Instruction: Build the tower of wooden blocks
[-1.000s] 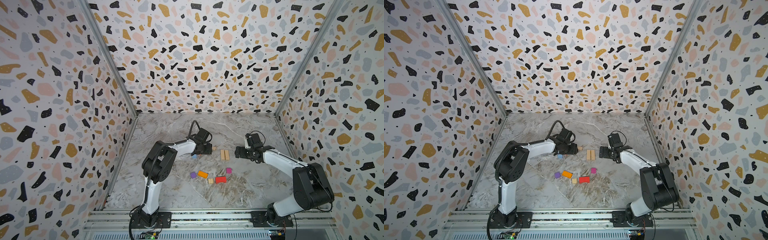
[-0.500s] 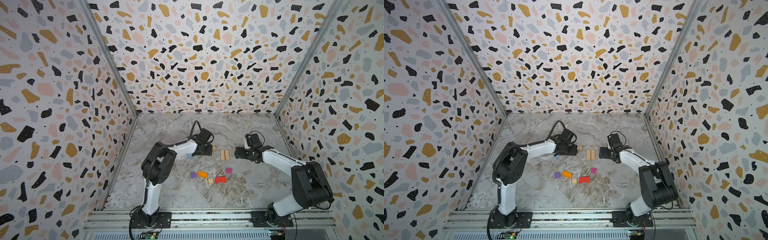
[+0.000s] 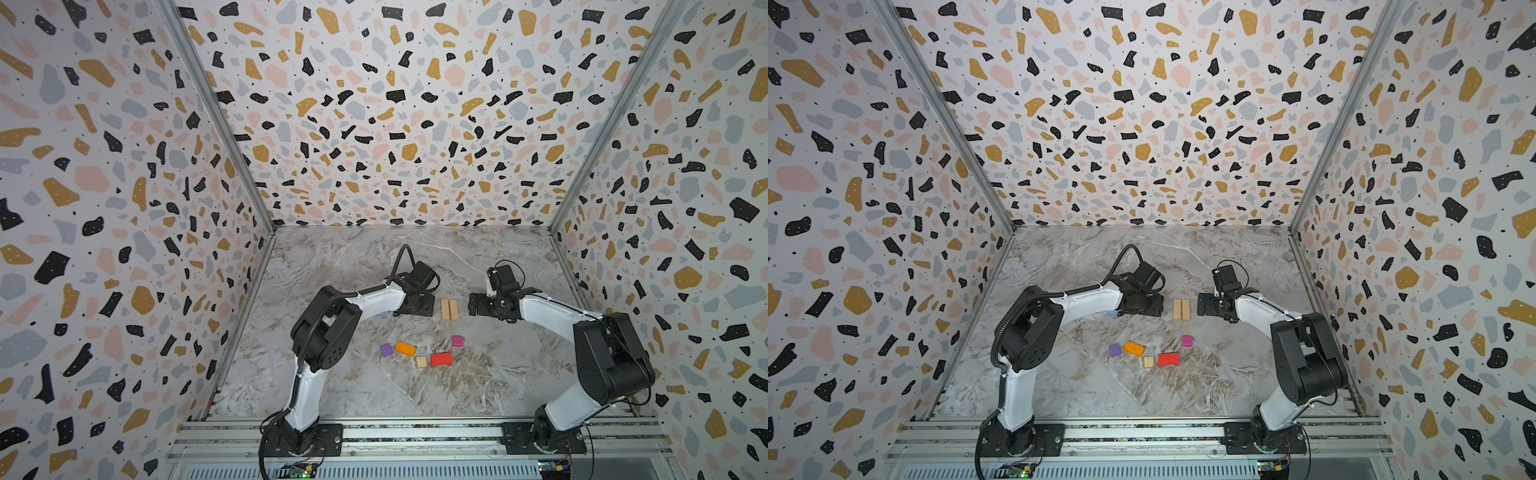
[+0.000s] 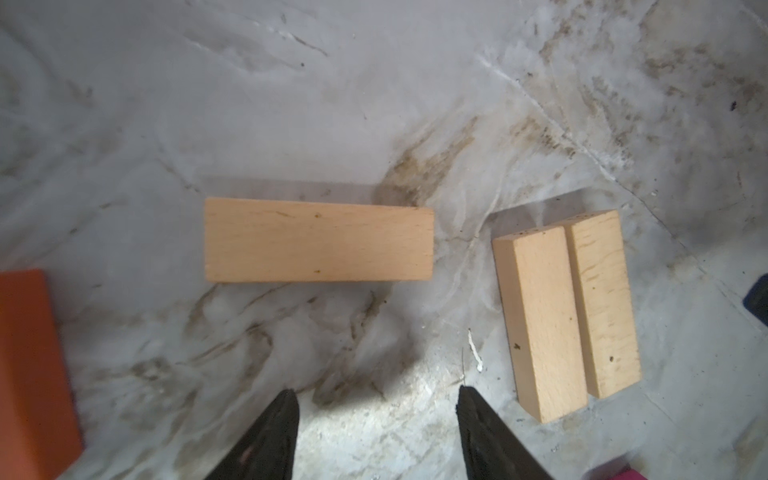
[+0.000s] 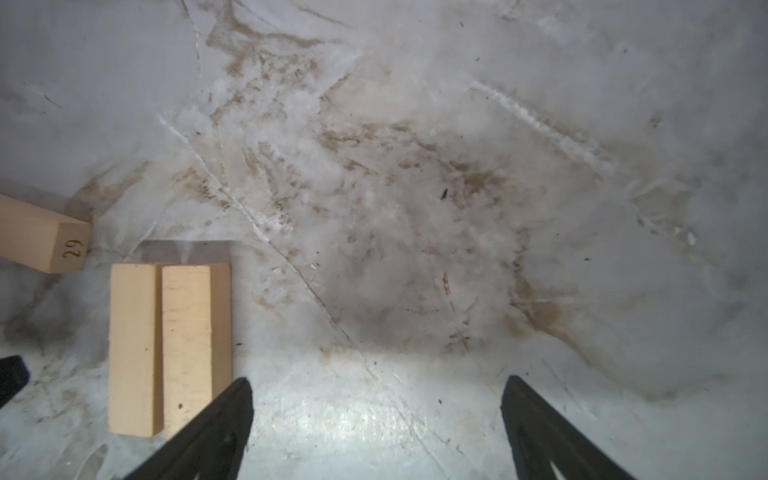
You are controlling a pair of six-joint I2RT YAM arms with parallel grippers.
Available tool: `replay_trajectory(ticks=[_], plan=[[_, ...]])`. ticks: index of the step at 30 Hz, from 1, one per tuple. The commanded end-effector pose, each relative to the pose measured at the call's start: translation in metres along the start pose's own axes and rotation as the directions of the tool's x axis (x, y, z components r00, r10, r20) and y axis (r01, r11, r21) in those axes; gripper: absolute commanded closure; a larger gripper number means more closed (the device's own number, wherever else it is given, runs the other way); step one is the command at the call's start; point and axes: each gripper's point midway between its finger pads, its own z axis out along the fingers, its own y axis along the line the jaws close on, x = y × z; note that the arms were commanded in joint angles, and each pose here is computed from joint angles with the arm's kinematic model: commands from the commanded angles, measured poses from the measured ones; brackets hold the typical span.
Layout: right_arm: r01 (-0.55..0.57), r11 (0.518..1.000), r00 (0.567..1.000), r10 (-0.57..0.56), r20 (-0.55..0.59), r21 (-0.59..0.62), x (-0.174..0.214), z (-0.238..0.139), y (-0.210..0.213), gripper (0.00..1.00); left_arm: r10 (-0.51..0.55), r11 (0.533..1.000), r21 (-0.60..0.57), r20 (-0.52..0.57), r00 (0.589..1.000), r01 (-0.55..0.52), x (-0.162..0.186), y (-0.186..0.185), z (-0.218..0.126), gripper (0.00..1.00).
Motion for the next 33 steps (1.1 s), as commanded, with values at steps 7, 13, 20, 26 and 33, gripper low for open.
replay_trajectory(ticks=[7,13,20,26,33], plan=[[0.049,0.998,0.999,-0.05,0.006,0.039,-0.008,0.002,0.009,0.05,-0.002,1.0,-0.021,0.016,1.0,0.003,-0.007,-0.014,0.005,0.37],[0.063,0.996,0.998,-0.062,-0.005,0.061,-0.004,0.007,0.01,0.05,-0.001,0.997,-0.077,0.02,1.0,0.003,-0.006,-0.006,0.007,0.36],[0.074,0.995,0.997,-0.073,-0.015,0.068,0.0,0.011,0.014,0.05,0.006,0.996,-0.093,0.013,1.0,-0.005,-0.003,-0.01,0.014,0.35],[0.074,0.995,0.997,-0.073,-0.02,0.068,0.002,0.014,0.014,0.05,0.007,0.996,-0.089,0.009,1.0,-0.006,-0.004,-0.014,0.017,0.35],[0.073,0.996,0.997,-0.072,-0.026,0.048,0.003,0.017,0.018,0.05,0.014,0.996,-0.085,0.005,1.0,-0.013,-0.004,-0.02,0.02,0.35]])
